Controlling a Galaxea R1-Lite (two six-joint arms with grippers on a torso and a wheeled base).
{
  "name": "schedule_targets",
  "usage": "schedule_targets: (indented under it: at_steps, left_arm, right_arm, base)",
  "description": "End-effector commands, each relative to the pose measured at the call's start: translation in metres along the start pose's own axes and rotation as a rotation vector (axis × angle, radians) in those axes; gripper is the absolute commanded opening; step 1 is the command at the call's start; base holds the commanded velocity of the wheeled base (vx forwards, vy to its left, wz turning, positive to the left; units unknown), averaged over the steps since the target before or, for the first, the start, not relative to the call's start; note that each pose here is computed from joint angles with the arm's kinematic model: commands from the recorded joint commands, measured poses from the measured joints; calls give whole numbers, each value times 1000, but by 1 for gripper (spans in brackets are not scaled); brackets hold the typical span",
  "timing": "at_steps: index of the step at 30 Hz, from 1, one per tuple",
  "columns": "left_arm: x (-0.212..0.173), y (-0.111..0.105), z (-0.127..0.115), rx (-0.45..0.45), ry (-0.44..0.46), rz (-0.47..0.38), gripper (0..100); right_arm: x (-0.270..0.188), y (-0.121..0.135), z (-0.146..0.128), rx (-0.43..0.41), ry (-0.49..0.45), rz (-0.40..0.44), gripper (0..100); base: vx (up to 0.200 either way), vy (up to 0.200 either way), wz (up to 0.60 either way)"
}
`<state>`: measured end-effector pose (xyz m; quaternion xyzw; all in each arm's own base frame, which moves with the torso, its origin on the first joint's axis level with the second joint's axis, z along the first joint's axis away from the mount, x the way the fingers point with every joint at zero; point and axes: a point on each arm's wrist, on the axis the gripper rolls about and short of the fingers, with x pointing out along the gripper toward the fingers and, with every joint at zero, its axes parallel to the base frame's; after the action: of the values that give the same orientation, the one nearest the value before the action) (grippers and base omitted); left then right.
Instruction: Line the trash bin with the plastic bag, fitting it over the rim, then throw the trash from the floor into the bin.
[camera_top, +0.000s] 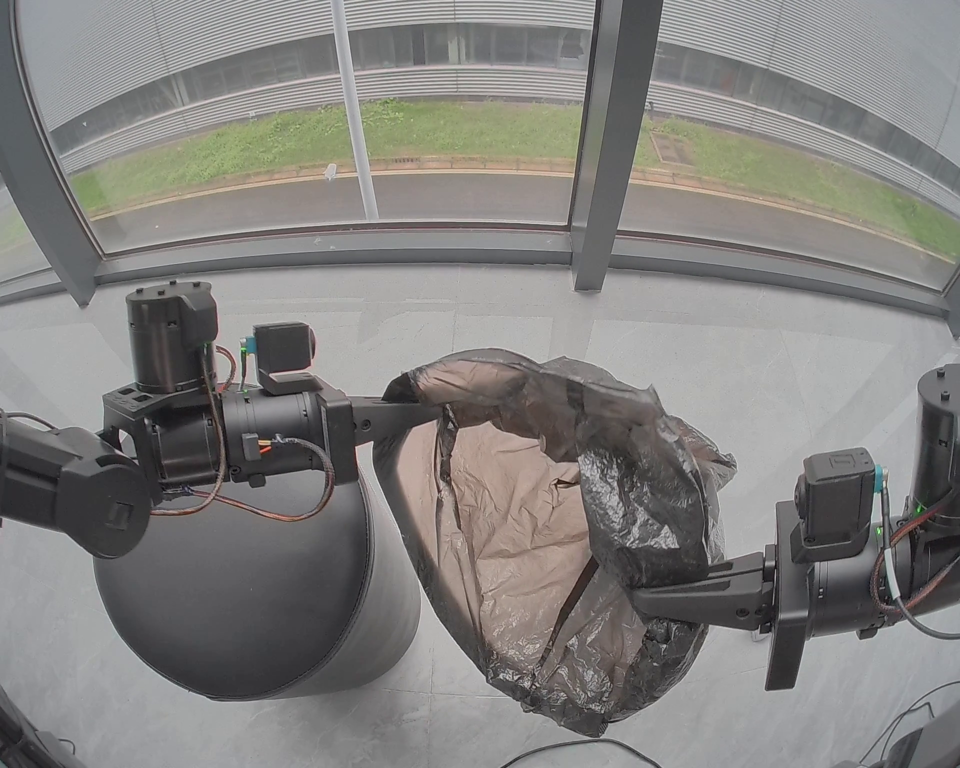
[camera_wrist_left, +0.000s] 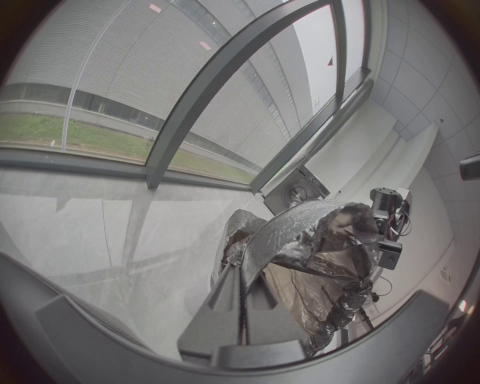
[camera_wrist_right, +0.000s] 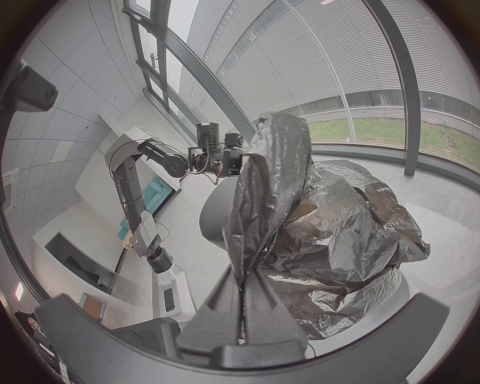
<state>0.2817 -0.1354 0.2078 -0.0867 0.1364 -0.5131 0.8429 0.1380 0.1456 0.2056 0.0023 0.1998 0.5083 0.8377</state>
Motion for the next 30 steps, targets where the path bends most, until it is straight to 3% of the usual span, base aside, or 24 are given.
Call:
schedule_targets:
  at_steps: [1, 8, 22, 30]
  left_arm:
    - [19, 16, -24, -60, 63, -4, 0]
    - [32, 19, -38, -68, 87, -27, 0]
    - [33, 22, -54, -106, 130, -47, 0]
    - [25, 25, -85, -165, 181, -29, 0]
  right_arm:
    - [1, -2, -9, 14, 32, -6, 0]
    - [1, -5, -33, 41, 107, -9, 0]
    - [4, -20, -44, 89, 157, -68, 0]
    - [19, -45, -50, 146, 211, -136, 0]
  base:
    - [0, -200, 0]
    - [0, -200, 0]
    - [0, -200, 0]
    - [0, 0, 0]
